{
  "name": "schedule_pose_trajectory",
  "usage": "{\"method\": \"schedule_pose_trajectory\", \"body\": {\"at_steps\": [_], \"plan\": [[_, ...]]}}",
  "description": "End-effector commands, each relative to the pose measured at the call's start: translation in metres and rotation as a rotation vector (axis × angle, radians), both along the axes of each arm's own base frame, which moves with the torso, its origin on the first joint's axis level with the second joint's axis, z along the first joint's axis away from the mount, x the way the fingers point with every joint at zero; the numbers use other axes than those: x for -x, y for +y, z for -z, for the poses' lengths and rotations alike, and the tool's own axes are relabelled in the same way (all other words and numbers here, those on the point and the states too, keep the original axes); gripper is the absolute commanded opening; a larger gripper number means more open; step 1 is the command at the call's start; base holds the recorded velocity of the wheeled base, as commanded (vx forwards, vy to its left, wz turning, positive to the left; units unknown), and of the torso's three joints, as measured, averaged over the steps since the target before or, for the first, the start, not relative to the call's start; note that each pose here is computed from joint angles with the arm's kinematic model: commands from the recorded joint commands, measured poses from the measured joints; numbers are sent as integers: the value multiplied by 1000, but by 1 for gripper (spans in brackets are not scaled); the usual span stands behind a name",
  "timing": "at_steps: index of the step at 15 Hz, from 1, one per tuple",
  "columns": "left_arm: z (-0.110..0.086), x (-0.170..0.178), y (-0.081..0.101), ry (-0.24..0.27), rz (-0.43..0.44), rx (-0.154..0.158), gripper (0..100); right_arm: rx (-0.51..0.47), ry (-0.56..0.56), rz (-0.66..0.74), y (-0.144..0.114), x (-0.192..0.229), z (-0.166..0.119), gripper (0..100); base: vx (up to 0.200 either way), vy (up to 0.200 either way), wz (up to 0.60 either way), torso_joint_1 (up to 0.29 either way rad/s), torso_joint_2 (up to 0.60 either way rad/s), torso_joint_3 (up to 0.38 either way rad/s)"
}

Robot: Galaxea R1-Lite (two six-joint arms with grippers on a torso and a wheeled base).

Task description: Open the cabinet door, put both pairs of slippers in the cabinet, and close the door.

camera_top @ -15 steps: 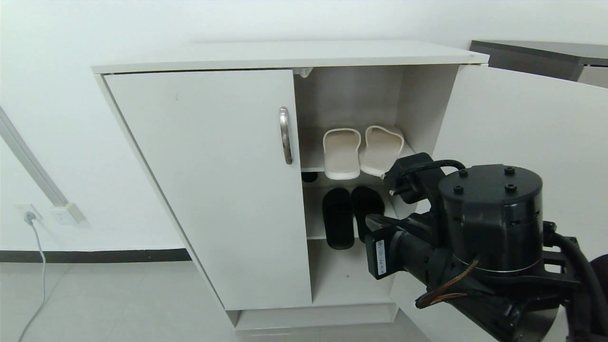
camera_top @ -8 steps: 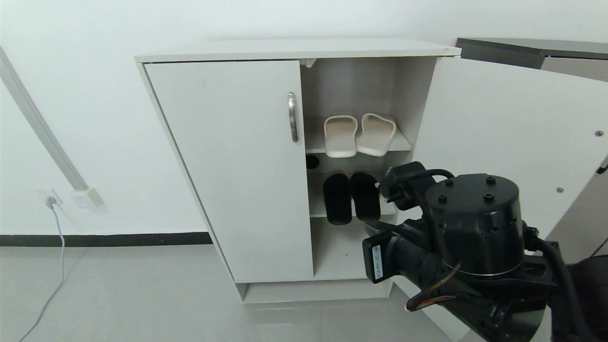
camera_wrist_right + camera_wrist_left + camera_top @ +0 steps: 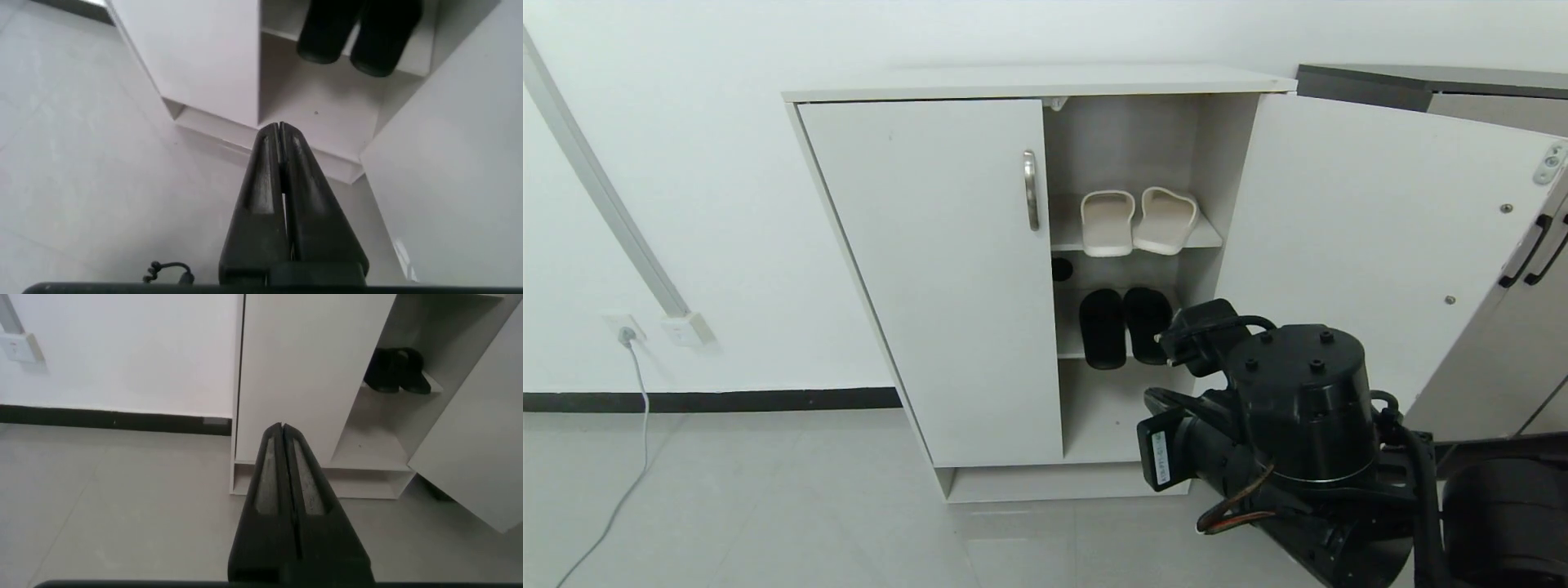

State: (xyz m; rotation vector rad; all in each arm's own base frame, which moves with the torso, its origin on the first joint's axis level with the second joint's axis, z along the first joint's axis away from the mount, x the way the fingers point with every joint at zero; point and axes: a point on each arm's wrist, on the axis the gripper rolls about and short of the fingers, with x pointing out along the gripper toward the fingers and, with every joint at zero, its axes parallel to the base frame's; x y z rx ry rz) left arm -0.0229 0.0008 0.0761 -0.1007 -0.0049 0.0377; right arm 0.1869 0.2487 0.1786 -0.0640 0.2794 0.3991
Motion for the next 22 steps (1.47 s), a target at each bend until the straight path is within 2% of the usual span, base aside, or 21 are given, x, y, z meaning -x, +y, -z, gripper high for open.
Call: {"method": "schedule_pose_trajectory", "body": {"at_steps": [1, 11, 15, 22], "plan": [[0, 0, 0, 1, 0, 1, 0, 10, 9, 0, 0, -1, 4, 0, 0, 0, 0, 0, 0, 0], [0, 0, 0, 0, 0, 1, 0, 28, 21, 1, 2, -3, 11, 0, 0, 0, 0, 0, -6, -4], [0, 0, 0, 0, 0, 1, 0, 30, 22, 3, 2, -4, 12, 0, 0, 0, 0, 16, -211, -315], [0, 0, 0, 1, 1, -1, 0, 35, 25, 9, 3, -6, 14, 0, 0, 0, 0, 87, -505, -359]]}}
